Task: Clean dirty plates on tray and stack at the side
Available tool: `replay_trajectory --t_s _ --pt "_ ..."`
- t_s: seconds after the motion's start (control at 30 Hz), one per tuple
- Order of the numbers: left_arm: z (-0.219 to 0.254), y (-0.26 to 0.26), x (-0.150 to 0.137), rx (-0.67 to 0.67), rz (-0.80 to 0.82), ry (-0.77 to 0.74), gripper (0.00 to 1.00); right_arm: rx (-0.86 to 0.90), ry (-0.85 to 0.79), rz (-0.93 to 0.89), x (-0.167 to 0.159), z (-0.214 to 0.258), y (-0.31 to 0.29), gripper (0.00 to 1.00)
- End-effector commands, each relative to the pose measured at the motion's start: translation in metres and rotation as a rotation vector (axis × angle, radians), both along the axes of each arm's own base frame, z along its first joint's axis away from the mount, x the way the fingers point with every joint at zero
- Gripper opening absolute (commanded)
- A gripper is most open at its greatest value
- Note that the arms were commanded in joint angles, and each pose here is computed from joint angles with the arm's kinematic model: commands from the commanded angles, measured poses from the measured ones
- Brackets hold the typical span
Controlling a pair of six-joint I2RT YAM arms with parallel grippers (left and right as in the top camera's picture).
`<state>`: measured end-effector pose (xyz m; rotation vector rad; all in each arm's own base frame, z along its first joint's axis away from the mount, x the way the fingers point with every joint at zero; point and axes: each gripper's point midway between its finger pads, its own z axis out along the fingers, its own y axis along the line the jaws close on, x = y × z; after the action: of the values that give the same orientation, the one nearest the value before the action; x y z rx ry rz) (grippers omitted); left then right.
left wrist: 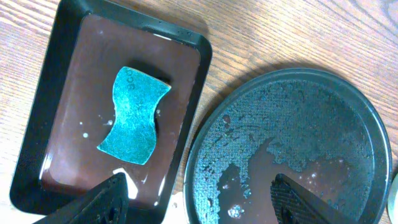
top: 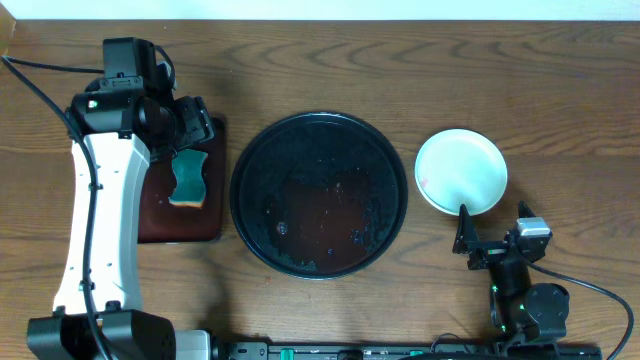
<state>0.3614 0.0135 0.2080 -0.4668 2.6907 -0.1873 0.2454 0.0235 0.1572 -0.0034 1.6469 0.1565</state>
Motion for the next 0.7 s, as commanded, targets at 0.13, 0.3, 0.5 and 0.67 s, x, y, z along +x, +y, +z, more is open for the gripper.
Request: replay_trajectory --t_s 0.13,0.3,0.5,0.67 --pt "-0.001 0.001 0.001 -0.001 0.015 0.007 0.73 0.013 -0.001 0.003 0.000 0.000 0.000 0.99" --pt "-0.001 0.002 0.001 -0.001 0.016 0.007 0.74 0.013 -0.001 0.002 0.000 0.000 0.000 0.99" --pt "0.008 0.004 -0.003 0.024 0.012 -0.021 0.73 0.013 -0.001 0.000 0.000 0.000 0.000 0.99" --pt "0.035 -0.007 -0.014 0.047 -0.030 -0.161 0.73 0.013 -0.001 0.000 0.000 0.000 0.000 0.99"
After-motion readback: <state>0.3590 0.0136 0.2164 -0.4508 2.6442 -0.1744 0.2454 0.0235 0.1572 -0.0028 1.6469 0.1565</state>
